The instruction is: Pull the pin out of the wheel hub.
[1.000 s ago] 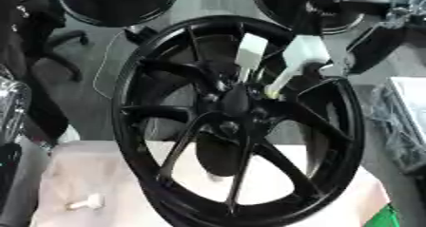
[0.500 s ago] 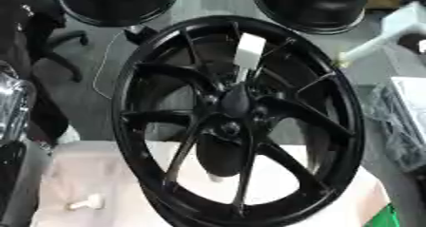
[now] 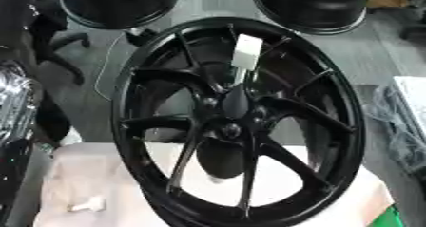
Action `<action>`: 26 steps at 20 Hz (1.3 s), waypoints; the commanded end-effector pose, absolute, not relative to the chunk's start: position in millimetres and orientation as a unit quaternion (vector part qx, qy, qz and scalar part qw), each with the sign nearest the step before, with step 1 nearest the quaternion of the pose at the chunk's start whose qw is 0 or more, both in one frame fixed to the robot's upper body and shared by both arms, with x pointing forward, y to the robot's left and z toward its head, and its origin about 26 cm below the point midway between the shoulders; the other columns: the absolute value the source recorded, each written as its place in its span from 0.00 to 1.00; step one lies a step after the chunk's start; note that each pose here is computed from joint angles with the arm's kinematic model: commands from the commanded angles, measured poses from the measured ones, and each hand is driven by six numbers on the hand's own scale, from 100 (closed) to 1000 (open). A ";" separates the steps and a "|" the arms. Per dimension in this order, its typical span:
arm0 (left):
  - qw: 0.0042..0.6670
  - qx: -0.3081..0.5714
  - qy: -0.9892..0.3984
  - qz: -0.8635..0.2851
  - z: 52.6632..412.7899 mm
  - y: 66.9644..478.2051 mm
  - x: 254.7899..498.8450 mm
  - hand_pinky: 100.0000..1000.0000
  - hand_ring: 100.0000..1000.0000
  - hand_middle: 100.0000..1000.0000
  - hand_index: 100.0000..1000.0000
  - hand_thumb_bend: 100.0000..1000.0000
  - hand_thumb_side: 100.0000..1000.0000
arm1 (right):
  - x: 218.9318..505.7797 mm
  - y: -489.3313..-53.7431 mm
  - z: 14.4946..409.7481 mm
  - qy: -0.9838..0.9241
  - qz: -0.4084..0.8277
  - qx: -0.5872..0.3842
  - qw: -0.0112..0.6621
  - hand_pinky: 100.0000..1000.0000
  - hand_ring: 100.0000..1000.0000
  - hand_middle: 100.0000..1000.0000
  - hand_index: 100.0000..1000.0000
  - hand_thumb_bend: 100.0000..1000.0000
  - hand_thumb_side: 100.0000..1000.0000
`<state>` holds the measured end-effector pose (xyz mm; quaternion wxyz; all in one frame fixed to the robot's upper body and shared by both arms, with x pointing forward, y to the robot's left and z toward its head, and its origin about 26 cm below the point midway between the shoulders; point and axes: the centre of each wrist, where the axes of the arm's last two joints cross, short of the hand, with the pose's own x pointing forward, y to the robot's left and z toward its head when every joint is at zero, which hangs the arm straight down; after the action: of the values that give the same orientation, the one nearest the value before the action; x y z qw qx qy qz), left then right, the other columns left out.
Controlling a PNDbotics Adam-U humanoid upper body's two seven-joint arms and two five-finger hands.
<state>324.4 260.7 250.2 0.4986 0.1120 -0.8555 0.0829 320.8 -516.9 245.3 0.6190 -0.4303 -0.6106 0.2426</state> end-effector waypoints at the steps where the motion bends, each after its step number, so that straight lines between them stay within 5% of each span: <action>1: 0.480 0.124 -0.864 0.081 260.2 265.7 319.9 0.66 0.72 0.63 0.61 0.27 0.52 | 313.1 -539.0 251.3 -0.600 0.205 -0.467 0.617 0.74 0.67 0.75 0.77 0.06 0.32; 3: 0.480 0.125 -0.864 0.082 260.1 265.8 319.9 0.66 0.72 0.63 0.61 0.27 0.52 | 312.4 -543.0 246.7 -0.600 0.186 -0.472 0.618 0.76 0.72 0.81 0.82 0.00 0.56; 9: 0.480 0.123 -0.865 0.082 260.7 265.3 319.8 0.66 0.72 0.63 0.61 0.27 0.52 | 315.8 -539.1 245.8 -0.618 0.151 -0.480 0.604 0.78 0.75 0.85 0.84 0.00 0.73; 19: 0.480 0.118 -0.865 0.079 260.7 263.1 319.8 0.66 0.72 0.63 0.61 0.27 0.52 | 337.3 -462.7 284.7 -0.753 0.120 -0.372 0.529 0.74 0.60 0.72 0.72 0.00 0.44; 26: 0.480 0.112 -0.867 0.077 260.9 259.7 319.8 0.66 0.72 0.64 0.61 0.27 0.52 | 354.3 -366.5 306.1 -0.854 0.115 -0.193 0.469 0.73 0.58 0.70 0.71 0.00 0.51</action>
<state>323.4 260.6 251.8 0.4958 0.1110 -0.8572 0.0836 358.6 -376.7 294.4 0.4877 -0.2112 -0.8392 0.1152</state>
